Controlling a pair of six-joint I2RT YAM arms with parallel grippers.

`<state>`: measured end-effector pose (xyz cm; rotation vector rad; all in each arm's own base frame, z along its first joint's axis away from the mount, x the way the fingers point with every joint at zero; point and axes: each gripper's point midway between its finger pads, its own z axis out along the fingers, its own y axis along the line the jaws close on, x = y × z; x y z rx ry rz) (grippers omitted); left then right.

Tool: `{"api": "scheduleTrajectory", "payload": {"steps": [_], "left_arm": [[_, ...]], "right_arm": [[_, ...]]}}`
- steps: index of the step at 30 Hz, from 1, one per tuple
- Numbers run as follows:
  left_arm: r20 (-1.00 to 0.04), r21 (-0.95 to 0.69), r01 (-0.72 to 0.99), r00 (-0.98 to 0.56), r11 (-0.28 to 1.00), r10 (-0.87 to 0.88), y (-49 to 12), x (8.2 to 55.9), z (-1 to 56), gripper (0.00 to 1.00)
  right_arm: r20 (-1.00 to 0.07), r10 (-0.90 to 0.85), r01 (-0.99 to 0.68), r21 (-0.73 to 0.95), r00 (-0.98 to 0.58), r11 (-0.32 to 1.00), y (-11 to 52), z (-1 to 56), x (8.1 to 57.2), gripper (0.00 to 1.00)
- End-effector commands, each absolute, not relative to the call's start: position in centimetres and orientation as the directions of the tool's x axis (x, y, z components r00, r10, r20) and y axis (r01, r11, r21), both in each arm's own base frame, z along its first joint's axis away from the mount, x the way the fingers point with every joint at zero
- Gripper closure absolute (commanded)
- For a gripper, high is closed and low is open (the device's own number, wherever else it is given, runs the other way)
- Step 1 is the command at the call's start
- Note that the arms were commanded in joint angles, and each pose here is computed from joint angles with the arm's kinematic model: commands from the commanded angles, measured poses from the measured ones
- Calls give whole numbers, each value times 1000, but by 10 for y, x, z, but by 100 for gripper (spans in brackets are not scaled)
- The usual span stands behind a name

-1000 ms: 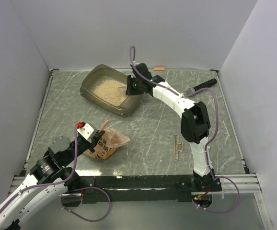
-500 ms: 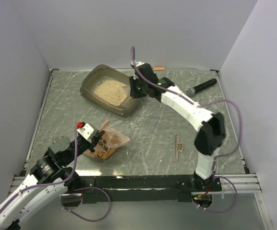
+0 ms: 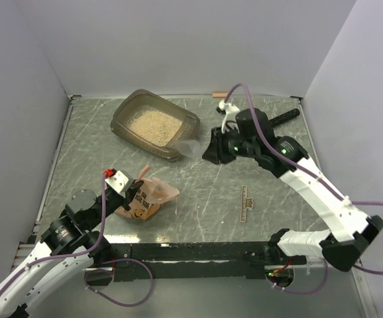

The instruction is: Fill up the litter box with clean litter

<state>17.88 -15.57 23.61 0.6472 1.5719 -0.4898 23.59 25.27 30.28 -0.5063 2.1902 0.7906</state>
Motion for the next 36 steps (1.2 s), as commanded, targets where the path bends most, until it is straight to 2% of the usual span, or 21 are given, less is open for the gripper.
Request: {"api": "scheduleTrajectory", "payload": {"steps": [1, 8, 12, 24, 30, 36], "left_arm": [[-999, 31, 661, 24, 750, 21, -158, 178, 267, 99], [-999, 32, 669, 20, 743, 25, -160, 177, 265, 99], [-999, 32, 667, 20, 745, 25, -160, 178, 265, 99], [-999, 31, 669, 28, 743, 17, -159, 176, 268, 99], [-999, 30, 669, 32, 743, 11, -158, 175, 269, 99], [-1000, 30, 661, 27, 750, 16, -158, 177, 268, 99]], "right_arm": [[-691, -162, -626, 499, -705, 599, 251, 306, 178, 100], [-670, -170, -648, 570, -722, 505, 247, 303, 142, 100], [-673, -138, -641, 594, -727, 486, 257, 299, 146, 100], [-619, -203, -634, 630, -759, 447, 299, 274, 154, 100], [-559, -254, -611, 674, -790, 416, 325, 256, 154, 100], [-434, -296, -525, 727, -851, 442, 345, 237, 157, 100]]}}
